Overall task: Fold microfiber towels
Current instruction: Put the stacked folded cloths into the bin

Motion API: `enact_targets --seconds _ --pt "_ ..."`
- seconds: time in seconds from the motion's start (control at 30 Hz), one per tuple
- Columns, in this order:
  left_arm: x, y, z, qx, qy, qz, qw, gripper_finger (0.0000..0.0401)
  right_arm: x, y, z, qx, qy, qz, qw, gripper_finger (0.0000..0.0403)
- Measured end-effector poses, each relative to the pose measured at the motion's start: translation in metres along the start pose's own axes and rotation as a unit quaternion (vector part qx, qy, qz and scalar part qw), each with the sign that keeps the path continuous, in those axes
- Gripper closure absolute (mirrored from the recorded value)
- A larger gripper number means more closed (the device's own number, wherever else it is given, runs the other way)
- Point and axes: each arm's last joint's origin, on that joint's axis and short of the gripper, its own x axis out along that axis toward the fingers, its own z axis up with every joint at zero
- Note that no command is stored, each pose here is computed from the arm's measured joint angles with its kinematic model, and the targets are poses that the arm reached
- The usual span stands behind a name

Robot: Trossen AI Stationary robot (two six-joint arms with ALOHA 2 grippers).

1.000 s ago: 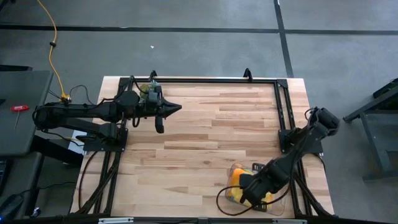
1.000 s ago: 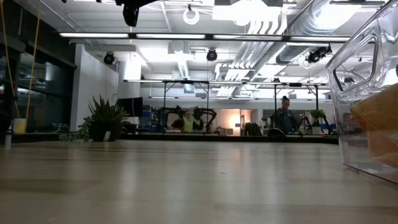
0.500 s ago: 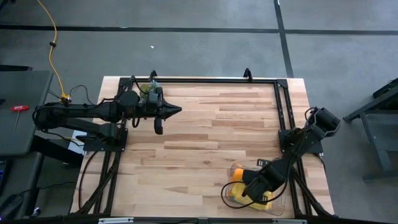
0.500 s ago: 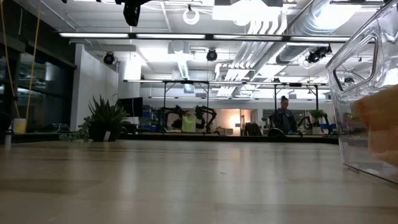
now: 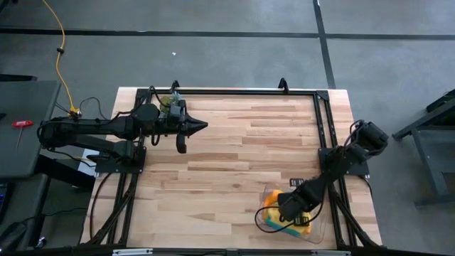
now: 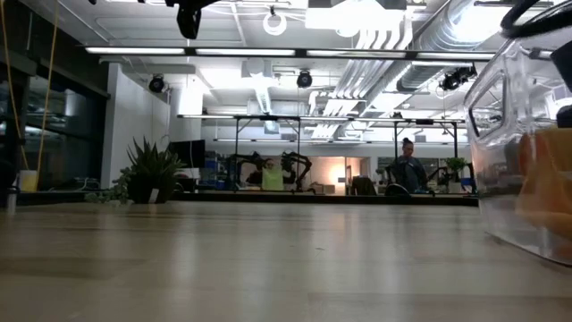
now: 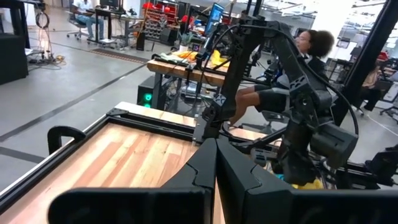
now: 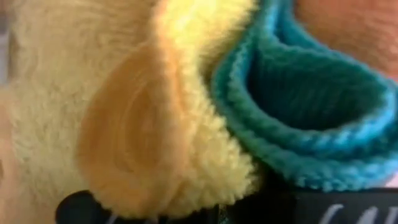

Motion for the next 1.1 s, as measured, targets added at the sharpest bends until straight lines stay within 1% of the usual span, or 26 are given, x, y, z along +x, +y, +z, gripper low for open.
enact_targets --seconds 0.2,0.37,0.47,0.63,0.77,0.93,1.0,1.1 --pt "0.0 0.001 0.0 -0.007 -0.003 0.012 1.0 0.0401 0.0 -0.01 0.005 -0.106 0.003 -0.018 0.994 0.0403" --pt "0.0 0.001 0.0 -0.013 -0.003 0.012 1.0 0.0401 -0.001 -0.016 0.004 -0.197 0.015 -0.055 0.979 0.0403" --pt "0.0 0.001 0.0 -0.023 -0.003 0.012 1.0 0.0401 -0.001 -0.018 0.002 -0.239 0.026 -0.068 0.968 0.0403" --pt "0.0 0.001 0.0 -0.025 -0.003 0.012 1.0 0.0401 -0.004 -0.021 -0.002 -0.289 0.04 -0.071 0.954 0.0403" --pt "0.0 0.001 0.0 -0.025 -0.004 0.012 1.0 0.0401 -0.019 -0.023 -0.007 -0.289 0.028 -0.062 0.955 0.0403" --pt "0.0 0.001 0.0 -0.024 -0.004 0.012 1.0 0.0401 -0.059 -0.021 -0.012 -0.276 -0.02 -0.04 0.96 0.0403" --pt "0.0 0.001 0.0 -0.016 -0.003 0.012 1.0 0.0401 -0.078 -0.02 -0.014 -0.259 -0.048 -0.032 0.964 0.0403" --pt "0.0 0.001 0.0 -0.008 -0.002 0.013 1.0 0.0401 -0.107 -0.024 -0.015 -0.2 -0.104 -0.027 0.974 0.0403"
